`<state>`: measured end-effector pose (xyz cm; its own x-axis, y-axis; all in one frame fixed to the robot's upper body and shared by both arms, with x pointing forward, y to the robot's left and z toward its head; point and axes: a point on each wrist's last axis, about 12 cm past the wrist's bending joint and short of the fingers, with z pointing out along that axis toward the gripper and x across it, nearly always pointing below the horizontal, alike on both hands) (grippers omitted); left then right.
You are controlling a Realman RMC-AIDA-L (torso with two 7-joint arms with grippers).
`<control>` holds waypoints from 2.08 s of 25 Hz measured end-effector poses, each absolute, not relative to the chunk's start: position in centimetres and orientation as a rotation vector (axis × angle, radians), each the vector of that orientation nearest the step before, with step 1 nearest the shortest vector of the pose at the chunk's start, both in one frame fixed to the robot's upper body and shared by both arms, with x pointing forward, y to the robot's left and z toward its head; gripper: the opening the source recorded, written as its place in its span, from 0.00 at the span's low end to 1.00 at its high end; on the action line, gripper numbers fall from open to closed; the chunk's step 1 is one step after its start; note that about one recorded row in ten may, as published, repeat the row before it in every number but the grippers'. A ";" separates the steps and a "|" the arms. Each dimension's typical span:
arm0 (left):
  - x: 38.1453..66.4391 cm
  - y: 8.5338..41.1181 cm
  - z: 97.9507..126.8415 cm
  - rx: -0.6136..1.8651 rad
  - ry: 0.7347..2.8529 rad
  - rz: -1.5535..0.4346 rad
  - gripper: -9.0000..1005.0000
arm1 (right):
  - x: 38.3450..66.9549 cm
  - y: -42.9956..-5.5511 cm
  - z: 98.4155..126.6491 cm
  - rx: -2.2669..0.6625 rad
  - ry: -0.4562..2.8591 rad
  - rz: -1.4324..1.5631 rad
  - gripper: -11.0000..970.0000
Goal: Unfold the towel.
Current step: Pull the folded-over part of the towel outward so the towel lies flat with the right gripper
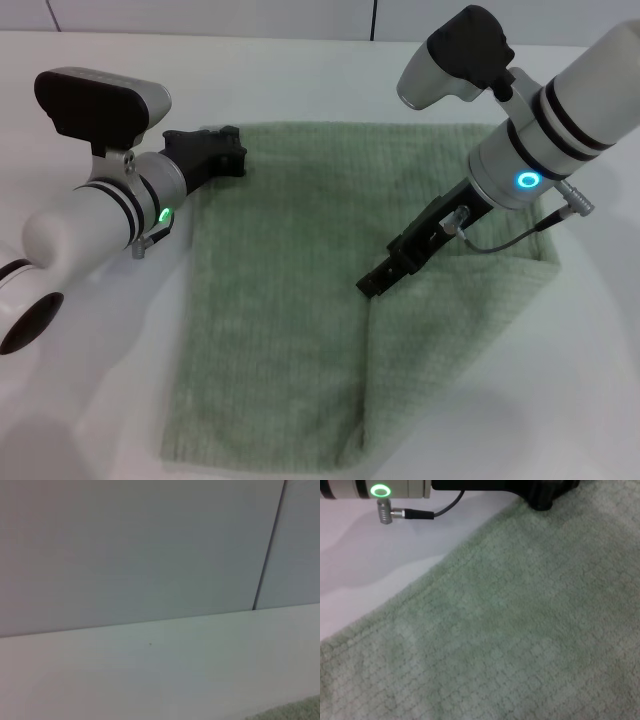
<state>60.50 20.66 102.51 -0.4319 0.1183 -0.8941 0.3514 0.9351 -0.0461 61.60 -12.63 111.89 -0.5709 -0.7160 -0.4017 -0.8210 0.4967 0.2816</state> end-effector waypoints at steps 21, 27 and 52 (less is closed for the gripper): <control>60.6 20.6 102.6 0.339 2.012 -0.272 0.01 | 61.8 -13.0 112.0 -1.334 2.528 0.609 0.33; 60.6 20.6 102.7 0.338 2.008 -0.276 0.01 | 61.8 -12.9 112.1 -1.339 2.530 0.610 0.13; 60.4 20.8 102.5 0.332 2.014 -0.273 0.01 | 58.4 -14.4 116.9 -1.484 2.484 0.728 0.01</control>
